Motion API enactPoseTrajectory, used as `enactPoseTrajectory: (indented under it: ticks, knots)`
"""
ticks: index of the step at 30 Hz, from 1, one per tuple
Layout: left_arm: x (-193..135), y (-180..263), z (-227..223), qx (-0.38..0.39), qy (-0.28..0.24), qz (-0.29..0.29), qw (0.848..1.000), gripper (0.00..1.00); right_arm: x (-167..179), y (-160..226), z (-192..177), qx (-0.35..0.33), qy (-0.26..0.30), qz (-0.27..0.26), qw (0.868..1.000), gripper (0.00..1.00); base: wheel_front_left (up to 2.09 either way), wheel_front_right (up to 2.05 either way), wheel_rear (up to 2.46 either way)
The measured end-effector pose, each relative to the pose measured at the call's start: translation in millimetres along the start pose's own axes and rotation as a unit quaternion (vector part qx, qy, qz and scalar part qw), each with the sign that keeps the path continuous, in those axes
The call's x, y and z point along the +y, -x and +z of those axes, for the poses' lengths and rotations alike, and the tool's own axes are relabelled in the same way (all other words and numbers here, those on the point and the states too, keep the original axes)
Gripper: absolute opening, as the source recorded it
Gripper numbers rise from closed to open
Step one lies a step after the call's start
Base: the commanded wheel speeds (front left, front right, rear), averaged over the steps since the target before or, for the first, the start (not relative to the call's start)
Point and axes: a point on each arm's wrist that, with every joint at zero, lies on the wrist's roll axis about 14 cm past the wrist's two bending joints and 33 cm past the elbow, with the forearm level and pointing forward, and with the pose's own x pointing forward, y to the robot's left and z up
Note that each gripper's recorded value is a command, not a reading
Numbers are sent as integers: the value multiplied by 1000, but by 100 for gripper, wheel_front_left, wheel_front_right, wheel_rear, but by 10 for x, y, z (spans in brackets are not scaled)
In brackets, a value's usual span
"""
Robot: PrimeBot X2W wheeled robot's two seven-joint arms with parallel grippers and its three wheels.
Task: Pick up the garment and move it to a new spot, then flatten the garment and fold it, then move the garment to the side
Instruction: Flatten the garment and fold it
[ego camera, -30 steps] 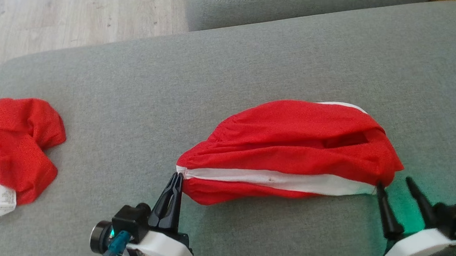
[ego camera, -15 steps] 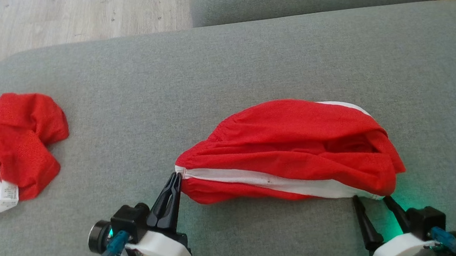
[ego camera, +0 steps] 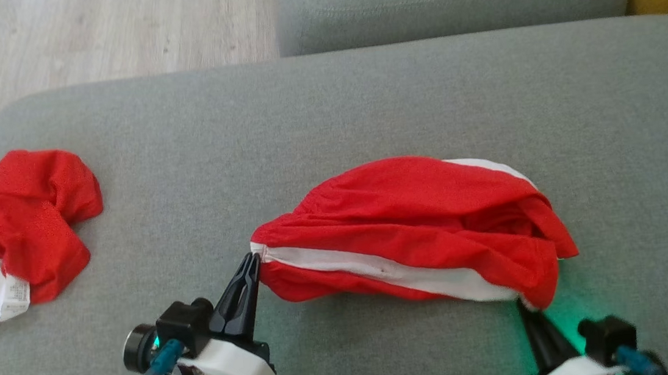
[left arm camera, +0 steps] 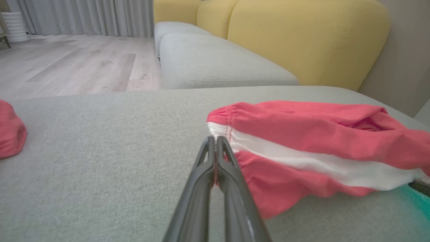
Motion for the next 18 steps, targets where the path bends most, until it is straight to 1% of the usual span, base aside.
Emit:
enactPoseTrajectory:
  ticks: [2, 4, 7, 9, 12, 13, 15, 16, 18]
  knots:
    - [-46, 13, 70, -11, 1, -7, 1000, 0, 75, 68, -23, -2, -18, 7, 1000, 0, 0, 0, 0]
    - [-109, 39, 177, -28, 16, -20, 999, 0, 157, 151, -20, -10, -51, 14, 999, 0, 0, 0, 0]
    - [-151, 113, 392, -57, 41, -35, 997, 0, 169, 256, 221, -47, -109, 21, 993, 0, 0, 0, 0]
    - [-168, 160, 620, -85, 57, -51, 993, 0, 105, 318, 587, -94, -134, 31, 986, 0, 0, 0, 0]
    - [-269, 214, 1073, -138, 73, -95, 983, 0, -51, 464, 1272, -179, -131, 48, 974, 0, 0, 0, 0]
    - [-302, 227, 1202, -150, 74, -109, 980, 0, -113, 523, 1497, -207, -130, 50, 968, 0, 0, 0, 0]
    - [-362, 214, 1457, -171, 72, -132, 974, 0, -195, 613, 1901, -255, -146, 58, 954, 0, 0, 0, 0]
    - [-391, 190, 1599, -183, 72, -144, 970, 0, -221, 632, 2079, -274, -146, 63, 949, 0, 0, 0, 0]
    - [-468, 118, 1896, -208, 70, -168, 961, 0, -302, 619, 2395, -298, -121, 66, 944, 0, 0, 0, 0]
